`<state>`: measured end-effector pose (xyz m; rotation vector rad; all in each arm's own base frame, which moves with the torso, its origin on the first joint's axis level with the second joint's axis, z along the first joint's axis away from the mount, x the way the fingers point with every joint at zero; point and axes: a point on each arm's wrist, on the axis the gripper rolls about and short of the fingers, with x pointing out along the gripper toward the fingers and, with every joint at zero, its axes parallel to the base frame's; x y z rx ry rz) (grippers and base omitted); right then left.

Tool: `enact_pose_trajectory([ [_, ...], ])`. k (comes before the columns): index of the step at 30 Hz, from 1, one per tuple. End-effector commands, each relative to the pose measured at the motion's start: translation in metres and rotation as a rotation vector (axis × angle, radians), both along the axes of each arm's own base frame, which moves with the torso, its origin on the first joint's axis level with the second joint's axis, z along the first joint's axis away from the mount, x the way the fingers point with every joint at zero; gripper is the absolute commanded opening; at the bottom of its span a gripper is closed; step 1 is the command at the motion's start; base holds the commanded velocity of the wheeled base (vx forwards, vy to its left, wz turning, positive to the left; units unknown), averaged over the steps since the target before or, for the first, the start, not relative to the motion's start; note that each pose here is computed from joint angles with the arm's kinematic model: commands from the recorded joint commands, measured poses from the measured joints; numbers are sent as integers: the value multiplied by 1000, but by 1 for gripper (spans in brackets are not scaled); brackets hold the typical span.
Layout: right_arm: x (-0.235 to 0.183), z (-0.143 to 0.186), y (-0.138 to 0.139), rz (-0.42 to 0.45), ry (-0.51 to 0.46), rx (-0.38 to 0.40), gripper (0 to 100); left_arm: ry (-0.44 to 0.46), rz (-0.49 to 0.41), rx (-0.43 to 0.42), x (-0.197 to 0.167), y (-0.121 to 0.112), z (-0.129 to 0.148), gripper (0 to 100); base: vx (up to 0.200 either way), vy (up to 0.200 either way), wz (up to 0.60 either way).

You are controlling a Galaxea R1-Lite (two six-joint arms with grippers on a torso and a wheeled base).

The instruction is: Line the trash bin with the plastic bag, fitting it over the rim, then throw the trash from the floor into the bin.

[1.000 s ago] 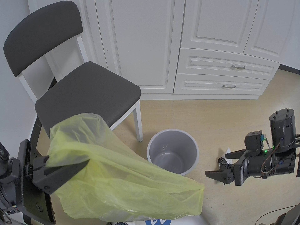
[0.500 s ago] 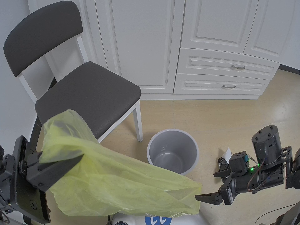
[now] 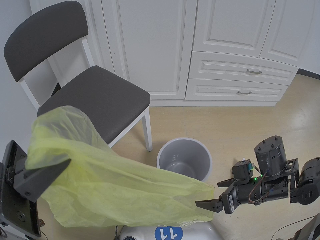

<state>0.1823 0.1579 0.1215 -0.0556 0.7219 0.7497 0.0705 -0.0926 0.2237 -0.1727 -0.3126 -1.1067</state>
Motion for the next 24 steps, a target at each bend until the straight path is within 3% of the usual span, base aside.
enact_pose_trajectory([
  [1,6,-7,2,-15,30,-3,100,-25,-26,-20,-2,2,1,0,0,0,0],
  [6,12,-9,8,-51,48,73,100,-52,-82,-21,-8,7,-1,0,0,0,0],
  [12,14,-16,13,-14,59,196,100,-52,-100,-11,-9,7,-3,0,0,0,0],
  [24,14,-18,10,-18,29,217,100,-49,-100,-9,-8,6,-3,0,0,0,0],
])
